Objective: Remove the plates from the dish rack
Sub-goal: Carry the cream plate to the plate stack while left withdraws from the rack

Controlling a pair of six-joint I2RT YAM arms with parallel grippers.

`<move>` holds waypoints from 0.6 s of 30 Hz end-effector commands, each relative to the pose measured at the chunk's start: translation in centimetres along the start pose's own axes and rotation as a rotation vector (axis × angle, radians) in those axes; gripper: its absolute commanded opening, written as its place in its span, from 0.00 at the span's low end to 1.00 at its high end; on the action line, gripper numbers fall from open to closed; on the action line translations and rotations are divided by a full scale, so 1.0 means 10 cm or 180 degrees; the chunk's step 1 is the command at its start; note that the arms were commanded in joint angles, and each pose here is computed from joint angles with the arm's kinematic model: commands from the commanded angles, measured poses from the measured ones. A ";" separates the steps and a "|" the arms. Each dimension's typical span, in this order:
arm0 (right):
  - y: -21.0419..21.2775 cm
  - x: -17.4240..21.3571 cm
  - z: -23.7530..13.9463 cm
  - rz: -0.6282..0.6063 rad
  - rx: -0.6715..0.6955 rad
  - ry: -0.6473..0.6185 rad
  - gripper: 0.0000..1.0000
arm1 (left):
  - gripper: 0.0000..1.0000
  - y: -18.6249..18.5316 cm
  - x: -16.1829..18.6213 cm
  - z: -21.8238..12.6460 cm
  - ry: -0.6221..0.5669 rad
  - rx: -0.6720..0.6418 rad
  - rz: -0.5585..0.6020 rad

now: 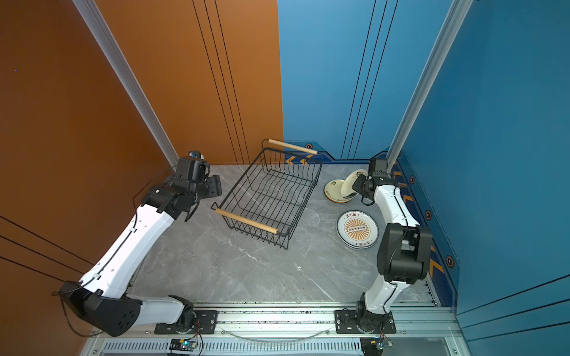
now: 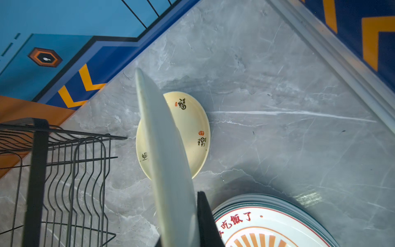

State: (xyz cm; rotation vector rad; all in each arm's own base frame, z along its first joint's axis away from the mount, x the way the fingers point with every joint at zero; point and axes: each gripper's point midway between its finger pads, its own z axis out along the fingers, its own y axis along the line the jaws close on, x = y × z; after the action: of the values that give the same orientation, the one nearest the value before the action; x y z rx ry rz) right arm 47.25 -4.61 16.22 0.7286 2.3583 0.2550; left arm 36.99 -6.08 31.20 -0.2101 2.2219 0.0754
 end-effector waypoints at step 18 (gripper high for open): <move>0.04 -0.06 0.52 0.0180 -0.0113 0.0267 0.00 | 0.92 0.31 0.32 0.11 0.0275 -0.0089 -0.0243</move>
State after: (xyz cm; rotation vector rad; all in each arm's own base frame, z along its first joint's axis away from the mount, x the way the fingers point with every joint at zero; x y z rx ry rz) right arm 50.38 -4.56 11.94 0.7795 2.4267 0.3347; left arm 35.89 -3.64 28.19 -0.2981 2.2873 0.0736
